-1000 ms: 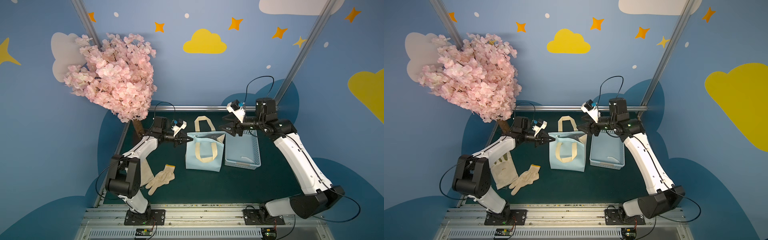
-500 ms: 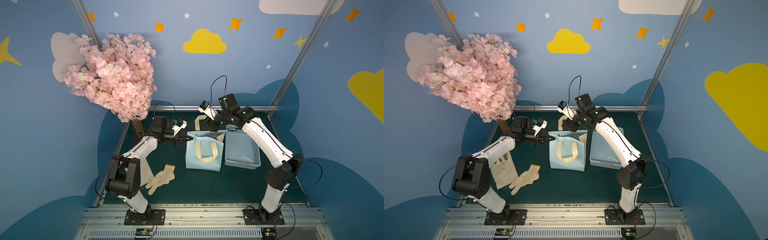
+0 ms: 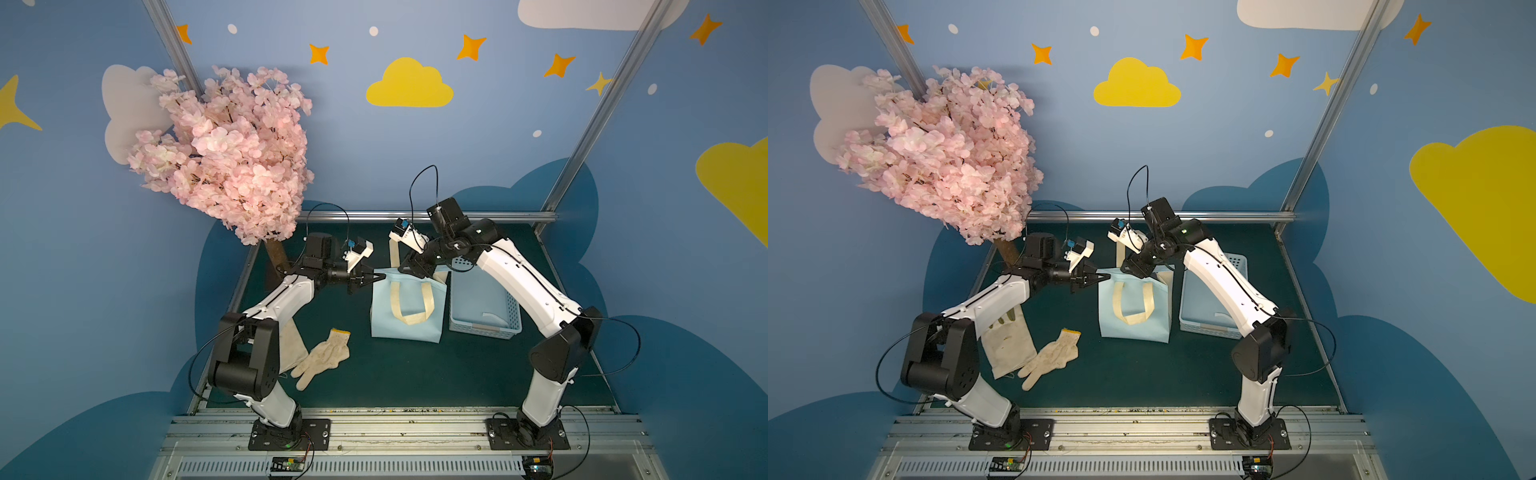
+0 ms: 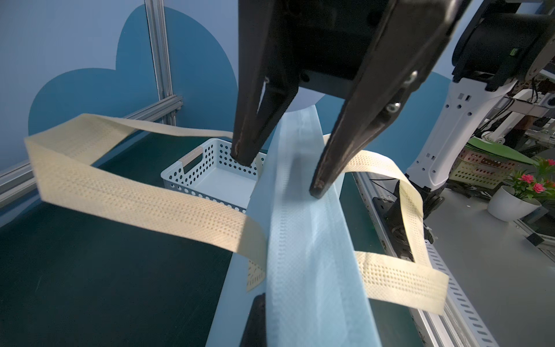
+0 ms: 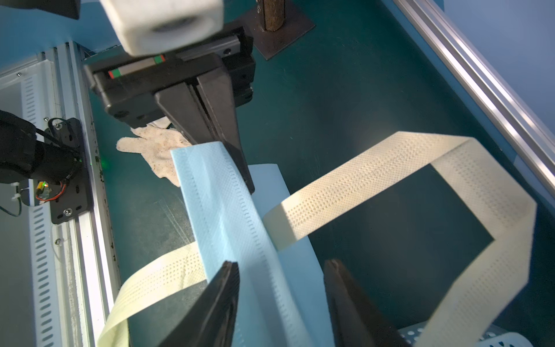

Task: Place the ice pack in the delivery bag
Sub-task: Seal the delivery bag at the center of the board.

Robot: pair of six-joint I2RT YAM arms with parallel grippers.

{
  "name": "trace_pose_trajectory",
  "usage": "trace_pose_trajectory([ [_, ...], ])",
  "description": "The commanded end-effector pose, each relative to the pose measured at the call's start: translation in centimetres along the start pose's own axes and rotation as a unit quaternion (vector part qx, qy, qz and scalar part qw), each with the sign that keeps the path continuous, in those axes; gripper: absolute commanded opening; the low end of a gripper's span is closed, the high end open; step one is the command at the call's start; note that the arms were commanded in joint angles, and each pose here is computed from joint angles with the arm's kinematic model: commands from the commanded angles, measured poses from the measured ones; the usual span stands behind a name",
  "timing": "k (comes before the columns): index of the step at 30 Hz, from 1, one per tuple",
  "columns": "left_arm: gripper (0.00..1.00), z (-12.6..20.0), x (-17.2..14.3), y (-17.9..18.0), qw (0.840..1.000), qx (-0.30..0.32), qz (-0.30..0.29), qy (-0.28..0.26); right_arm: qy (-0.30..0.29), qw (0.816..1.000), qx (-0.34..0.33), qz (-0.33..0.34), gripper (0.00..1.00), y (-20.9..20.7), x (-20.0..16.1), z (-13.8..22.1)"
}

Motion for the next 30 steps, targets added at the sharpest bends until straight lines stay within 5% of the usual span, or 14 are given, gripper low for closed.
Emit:
trace_pose_trajectory([
  [1,0.03,0.5,0.6,-0.1,1.0,0.016,-0.011,-0.002,0.019,1.0,0.017,0.0,0.55,1.0,-1.1,-0.4],
  [14,0.03,1.1,0.3,-0.3,1.0,0.03,0.0,0.004,0.083,0.995,-0.041,0.028,0.55,-0.5,-3.5,-2.9],
  [23,0.45,4.4,0.4,-2.6,0.998,0.055,0.026,0.009,0.125,0.984,-0.11,0.055,0.54,-1.8,-4.0,-3.1],
  [30,0.65,6.2,3.3,-3.3,0.996,0.075,0.049,-0.021,0.122,0.985,-0.112,0.05,0.54,-2.0,-3.6,-3.4],
])
Point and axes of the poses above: each gripper's point midway between its finger pads, its own z axis back along the fingers, its own y axis along the line the jaws close on, x = y × z, the point moved 2 cm from there along z, back along the fingers, and after that the axes turned 3 degrees about z, right-handed, at the moved point
